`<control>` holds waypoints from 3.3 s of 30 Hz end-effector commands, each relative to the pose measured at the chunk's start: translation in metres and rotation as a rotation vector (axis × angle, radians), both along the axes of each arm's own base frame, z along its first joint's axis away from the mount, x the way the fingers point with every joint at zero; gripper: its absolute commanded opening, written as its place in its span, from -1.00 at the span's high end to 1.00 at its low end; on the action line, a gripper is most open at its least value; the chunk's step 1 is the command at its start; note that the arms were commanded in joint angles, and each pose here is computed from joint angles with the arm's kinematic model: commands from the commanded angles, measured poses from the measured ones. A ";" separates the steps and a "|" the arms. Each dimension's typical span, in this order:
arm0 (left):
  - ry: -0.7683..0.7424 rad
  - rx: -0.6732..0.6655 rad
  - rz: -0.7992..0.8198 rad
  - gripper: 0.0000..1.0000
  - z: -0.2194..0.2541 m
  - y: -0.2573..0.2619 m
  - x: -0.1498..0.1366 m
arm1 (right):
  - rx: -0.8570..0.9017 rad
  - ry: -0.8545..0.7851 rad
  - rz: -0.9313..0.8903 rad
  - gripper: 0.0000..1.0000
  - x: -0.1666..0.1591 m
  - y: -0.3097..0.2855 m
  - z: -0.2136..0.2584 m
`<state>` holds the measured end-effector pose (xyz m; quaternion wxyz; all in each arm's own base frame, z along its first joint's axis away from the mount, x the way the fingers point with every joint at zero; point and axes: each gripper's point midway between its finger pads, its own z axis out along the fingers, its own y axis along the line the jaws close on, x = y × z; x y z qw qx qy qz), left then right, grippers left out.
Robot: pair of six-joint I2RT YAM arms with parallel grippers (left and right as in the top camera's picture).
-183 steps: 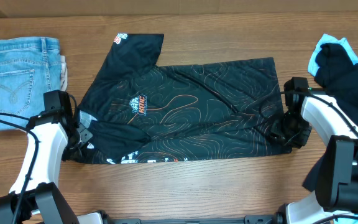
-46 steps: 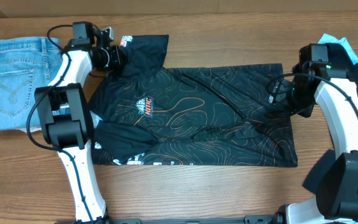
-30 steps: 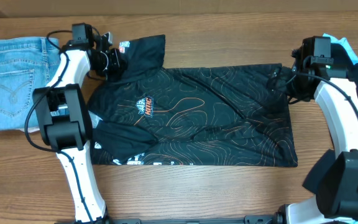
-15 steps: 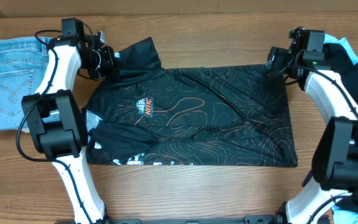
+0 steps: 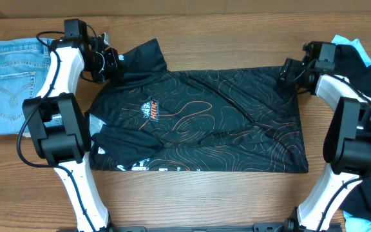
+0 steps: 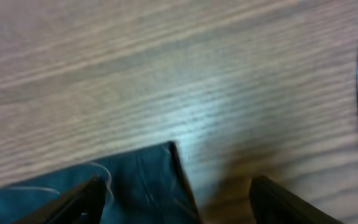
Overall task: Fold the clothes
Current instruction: 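Fold the jersey's far half toward the near edge with both grippers, then lower the folded far edge onto the near edge with both grippers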
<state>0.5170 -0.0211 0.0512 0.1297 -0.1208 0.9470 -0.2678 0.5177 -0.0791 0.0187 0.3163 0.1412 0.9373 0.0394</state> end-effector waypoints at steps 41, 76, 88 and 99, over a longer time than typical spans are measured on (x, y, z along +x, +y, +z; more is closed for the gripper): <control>-0.082 -0.015 -0.020 0.92 0.068 -0.004 -0.010 | 0.048 0.122 -0.146 0.90 0.002 -0.013 0.023; 0.510 0.234 -0.166 0.92 0.059 0.025 -0.175 | 0.087 0.967 -0.143 0.92 -0.201 0.018 0.089; 0.525 0.274 -0.177 0.91 0.063 0.025 -0.223 | 0.098 0.879 -0.142 0.92 -0.230 0.026 0.116; 0.590 0.294 -0.169 0.91 0.053 0.027 -0.252 | 0.107 0.989 -0.119 0.92 -0.262 0.039 0.053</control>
